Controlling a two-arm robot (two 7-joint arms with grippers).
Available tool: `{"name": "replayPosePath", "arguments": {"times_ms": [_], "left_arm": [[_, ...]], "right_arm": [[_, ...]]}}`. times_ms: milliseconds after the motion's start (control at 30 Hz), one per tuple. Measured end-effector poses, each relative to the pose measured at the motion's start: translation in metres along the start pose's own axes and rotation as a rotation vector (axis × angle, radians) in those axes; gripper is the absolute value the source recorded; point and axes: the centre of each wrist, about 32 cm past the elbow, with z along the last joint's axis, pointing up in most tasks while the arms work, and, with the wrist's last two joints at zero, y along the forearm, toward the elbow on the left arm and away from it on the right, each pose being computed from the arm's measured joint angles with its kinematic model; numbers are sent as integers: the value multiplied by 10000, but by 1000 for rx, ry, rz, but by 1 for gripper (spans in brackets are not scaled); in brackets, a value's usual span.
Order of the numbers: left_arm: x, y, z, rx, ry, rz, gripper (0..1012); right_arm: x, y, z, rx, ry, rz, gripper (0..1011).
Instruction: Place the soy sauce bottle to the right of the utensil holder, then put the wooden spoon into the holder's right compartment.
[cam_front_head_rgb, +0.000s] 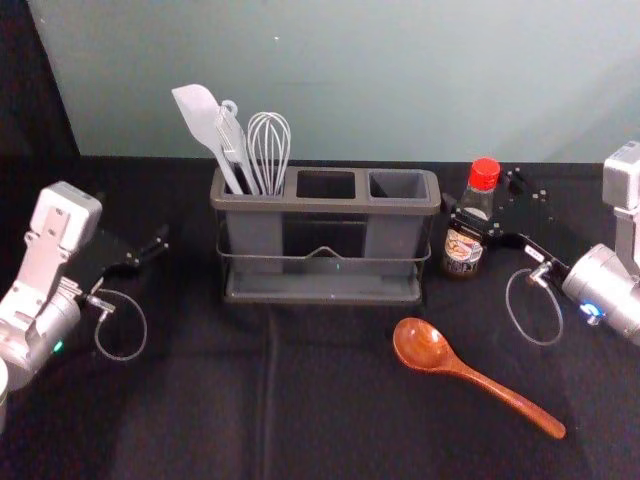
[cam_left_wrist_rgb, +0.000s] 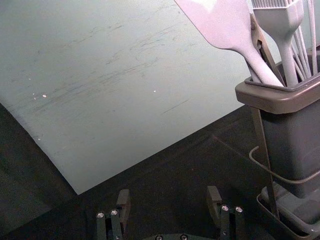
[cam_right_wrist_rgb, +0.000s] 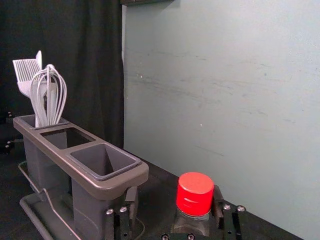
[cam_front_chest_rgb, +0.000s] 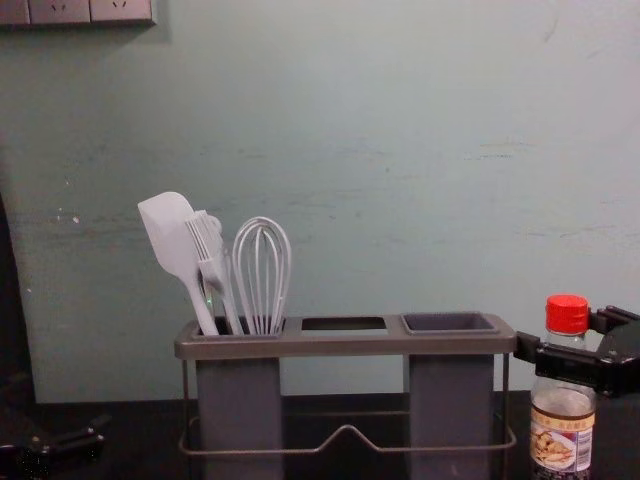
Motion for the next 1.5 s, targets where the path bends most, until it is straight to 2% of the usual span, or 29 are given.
{"name": "replayPosePath", "arguments": {"times_ms": [167,567,800,1033,1133,1167,1267,1500], "left_arm": [[1,0,0,0,0,0,1005],[0,0,0,0,0,0,1005],[0,0,0,0,0,0,1005],[0,0,0,0,0,0,1005],[0,0,0,0,0,0,1005],[0,0,0,0,0,0,1005],[0,0,0,0,0,0,1005],[0,0,0,0,0,0,1005]], "right_arm": [[1,0,2,1,-1,-1,1004],[-4,-34,32,7,-3,-8,1004],[-15,-134,151,17,0,-13,1004],[-31,-308,376,35,-9,-7,1004],[-27,-452,539,42,-28,-3,1004],[-27,-452,539,42,-28,-3,1004],[-23,-611,683,37,-40,4,1004],[-48,-861,879,5,-50,28,1004]]}}
